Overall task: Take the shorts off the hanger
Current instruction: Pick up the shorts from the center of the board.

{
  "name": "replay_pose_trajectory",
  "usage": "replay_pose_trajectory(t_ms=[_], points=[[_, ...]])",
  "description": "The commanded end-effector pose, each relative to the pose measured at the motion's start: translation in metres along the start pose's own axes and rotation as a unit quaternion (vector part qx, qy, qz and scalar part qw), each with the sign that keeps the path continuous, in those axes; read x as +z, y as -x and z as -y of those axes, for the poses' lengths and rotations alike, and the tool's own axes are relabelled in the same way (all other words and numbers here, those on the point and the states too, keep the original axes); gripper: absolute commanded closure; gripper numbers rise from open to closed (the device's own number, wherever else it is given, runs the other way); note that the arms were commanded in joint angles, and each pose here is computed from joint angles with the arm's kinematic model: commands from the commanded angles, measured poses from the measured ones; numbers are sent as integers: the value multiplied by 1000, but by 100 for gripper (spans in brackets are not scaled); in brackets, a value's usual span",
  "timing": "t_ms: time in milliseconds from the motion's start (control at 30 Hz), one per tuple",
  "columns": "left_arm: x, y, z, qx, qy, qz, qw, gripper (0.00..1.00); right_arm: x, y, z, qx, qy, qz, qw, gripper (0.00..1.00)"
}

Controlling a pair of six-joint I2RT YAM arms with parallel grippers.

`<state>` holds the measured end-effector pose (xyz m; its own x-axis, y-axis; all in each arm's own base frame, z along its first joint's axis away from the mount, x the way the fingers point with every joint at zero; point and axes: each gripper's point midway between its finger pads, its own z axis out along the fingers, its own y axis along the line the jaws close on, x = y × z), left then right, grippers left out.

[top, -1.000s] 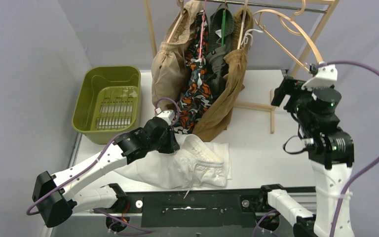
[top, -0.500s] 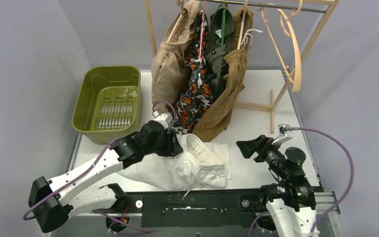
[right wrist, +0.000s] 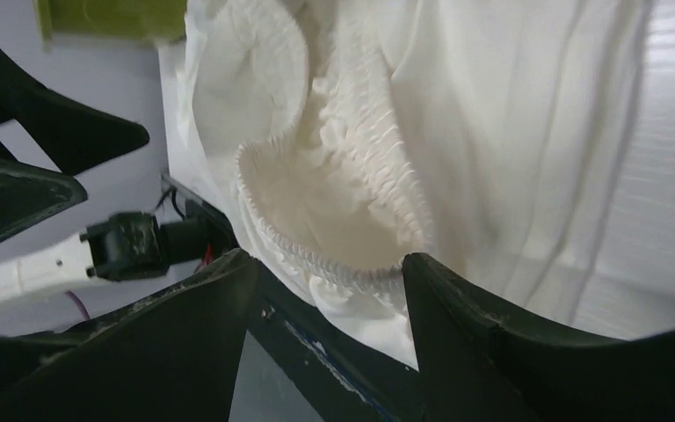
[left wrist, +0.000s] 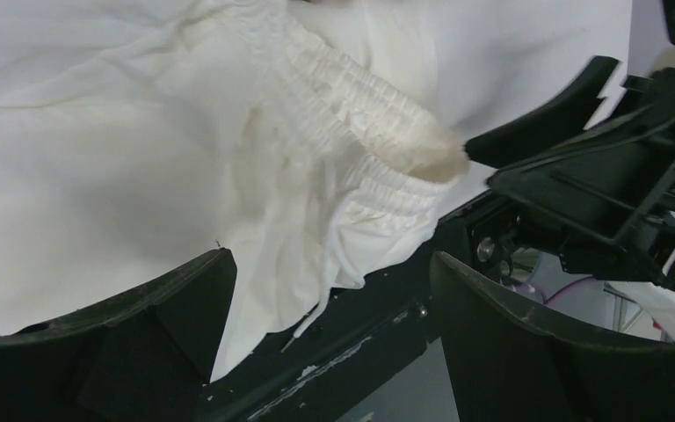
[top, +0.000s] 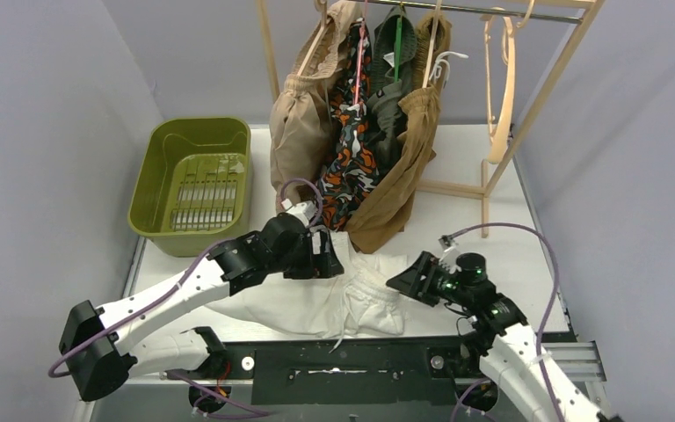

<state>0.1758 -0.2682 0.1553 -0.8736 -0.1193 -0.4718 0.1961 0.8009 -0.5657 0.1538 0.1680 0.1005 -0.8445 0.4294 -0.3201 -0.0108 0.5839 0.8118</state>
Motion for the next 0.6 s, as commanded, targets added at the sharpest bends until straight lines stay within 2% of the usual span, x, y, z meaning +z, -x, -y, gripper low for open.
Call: replay_pose_trajectory(t_ms=[0,100,200,267,367,567], points=[[4,-2,27,-1,-7,-7,1000,18,30,-1,-21,-19,21,16,999,39],[23,-3,20,-25,28,-7,999,18,51,-14,-11,-29,-19,7,999,49],[41,-3,10,-46,58,-3,997,18,63,-38,-27,-38,27,-39,998,58],[51,-3,8,-52,67,-3,996,18,67,-57,-32,-47,39,-69,996,61],[66,-3,2,-47,88,-6,995,18,72,-79,-21,-63,7,-101,993,63],[99,-31,-41,-12,190,-59,980,18,70,-93,-17,-69,7,-103,992,63]])
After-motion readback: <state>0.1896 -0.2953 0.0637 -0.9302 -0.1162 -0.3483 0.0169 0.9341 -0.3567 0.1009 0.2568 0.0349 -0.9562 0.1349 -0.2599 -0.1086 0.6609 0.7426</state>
